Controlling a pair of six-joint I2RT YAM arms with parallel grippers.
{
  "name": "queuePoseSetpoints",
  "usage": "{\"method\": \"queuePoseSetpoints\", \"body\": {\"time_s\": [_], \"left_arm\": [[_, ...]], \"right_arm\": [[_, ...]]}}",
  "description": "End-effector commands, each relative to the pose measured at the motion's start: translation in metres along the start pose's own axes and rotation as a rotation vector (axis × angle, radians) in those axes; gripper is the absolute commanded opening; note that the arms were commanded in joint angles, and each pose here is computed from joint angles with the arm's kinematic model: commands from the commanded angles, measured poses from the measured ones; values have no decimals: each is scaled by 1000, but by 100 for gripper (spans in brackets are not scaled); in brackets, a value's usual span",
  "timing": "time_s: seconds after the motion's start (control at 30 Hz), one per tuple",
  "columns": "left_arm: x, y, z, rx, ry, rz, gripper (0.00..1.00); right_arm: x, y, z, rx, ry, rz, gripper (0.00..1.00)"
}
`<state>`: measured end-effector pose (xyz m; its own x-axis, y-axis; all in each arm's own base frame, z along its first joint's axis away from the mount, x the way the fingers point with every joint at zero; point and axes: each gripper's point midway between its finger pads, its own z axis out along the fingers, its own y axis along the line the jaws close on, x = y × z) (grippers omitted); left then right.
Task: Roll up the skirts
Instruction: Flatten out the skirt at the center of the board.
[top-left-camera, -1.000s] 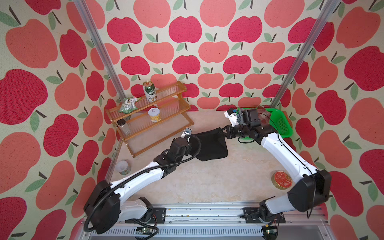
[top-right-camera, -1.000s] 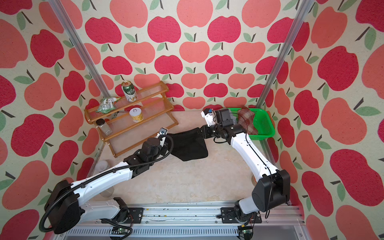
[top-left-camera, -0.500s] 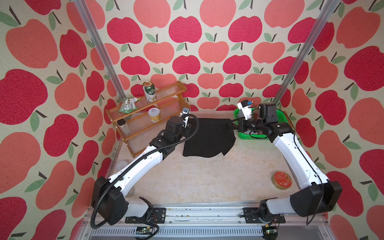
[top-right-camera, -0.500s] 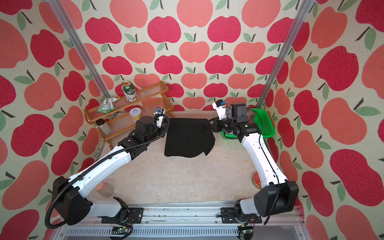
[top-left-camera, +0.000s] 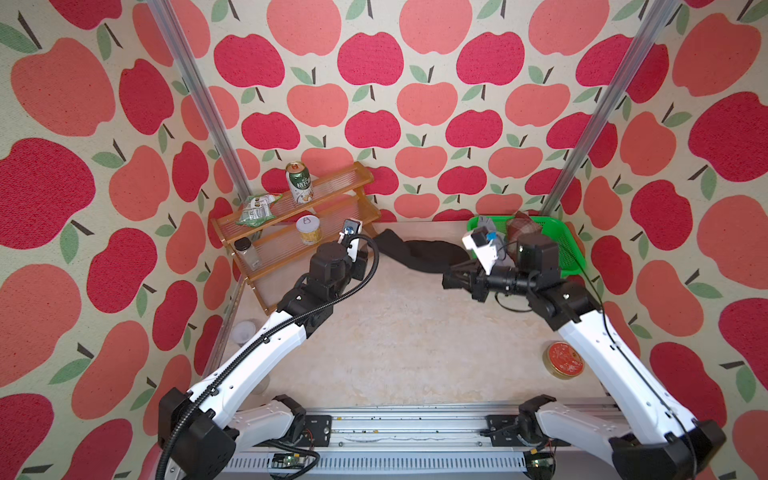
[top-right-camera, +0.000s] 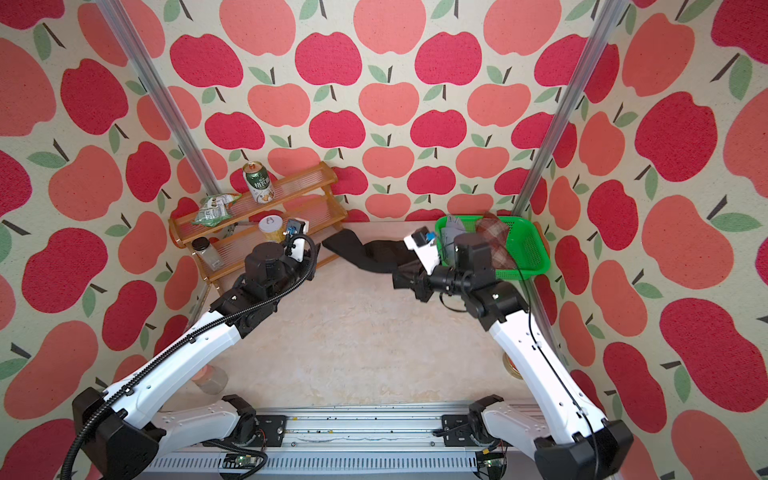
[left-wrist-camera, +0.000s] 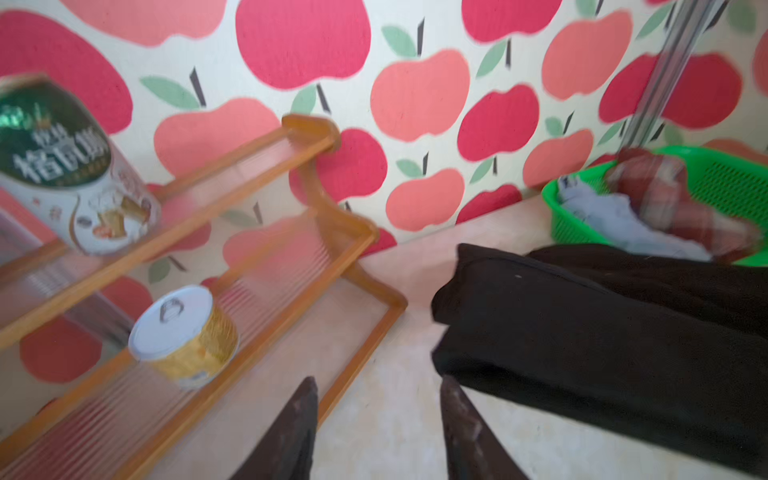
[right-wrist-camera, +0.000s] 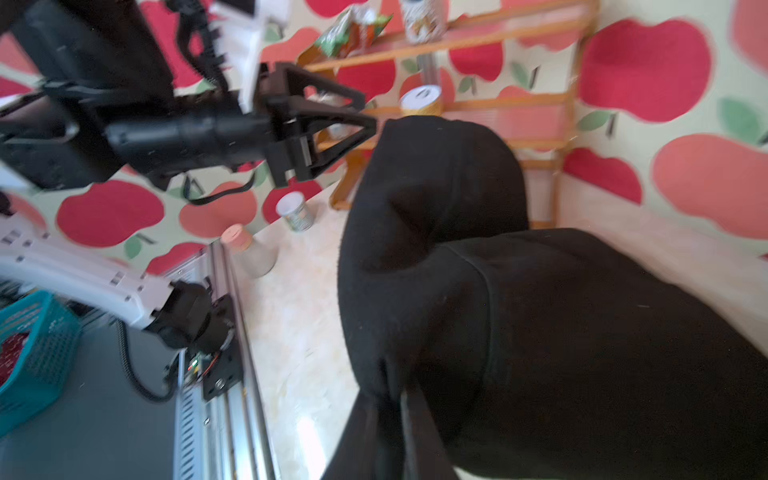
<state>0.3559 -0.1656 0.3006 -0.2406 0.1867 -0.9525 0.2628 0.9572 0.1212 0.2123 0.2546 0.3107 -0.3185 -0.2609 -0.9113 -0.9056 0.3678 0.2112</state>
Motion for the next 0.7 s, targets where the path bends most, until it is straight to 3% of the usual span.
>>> {"method": "queuePoseSetpoints", "body": {"time_s": [0.0,0.07,0.13,0.2,0.3,0.43,0.5,0.57,0.67], "left_arm": [[65,29,-3,-187,91,-108,61],[78,40,-13,-211,75,-177,61],[80,42,-15,-196,62,-218,62],[78,41,-14,-192,64,-219,62],[77,37,-5,-169,88,-213,62],[99,13,23,-13,218,-270,62],[119,-2,36,69,328,-304,56],[145,-19,45,155,445,-351,45],[182,-38,49,226,594,-397,44]], "right_arm": [[40,24,26,29,-6,-185,41],[56,42,41,6,20,-177,49],[65,40,51,17,37,-87,71],[74,43,57,-13,43,-32,78],[81,41,63,-6,55,-10,79],[85,3,68,171,103,49,78],[87,-20,70,229,146,130,75],[90,-55,73,305,191,268,73],[96,-108,77,377,245,525,73]]}}
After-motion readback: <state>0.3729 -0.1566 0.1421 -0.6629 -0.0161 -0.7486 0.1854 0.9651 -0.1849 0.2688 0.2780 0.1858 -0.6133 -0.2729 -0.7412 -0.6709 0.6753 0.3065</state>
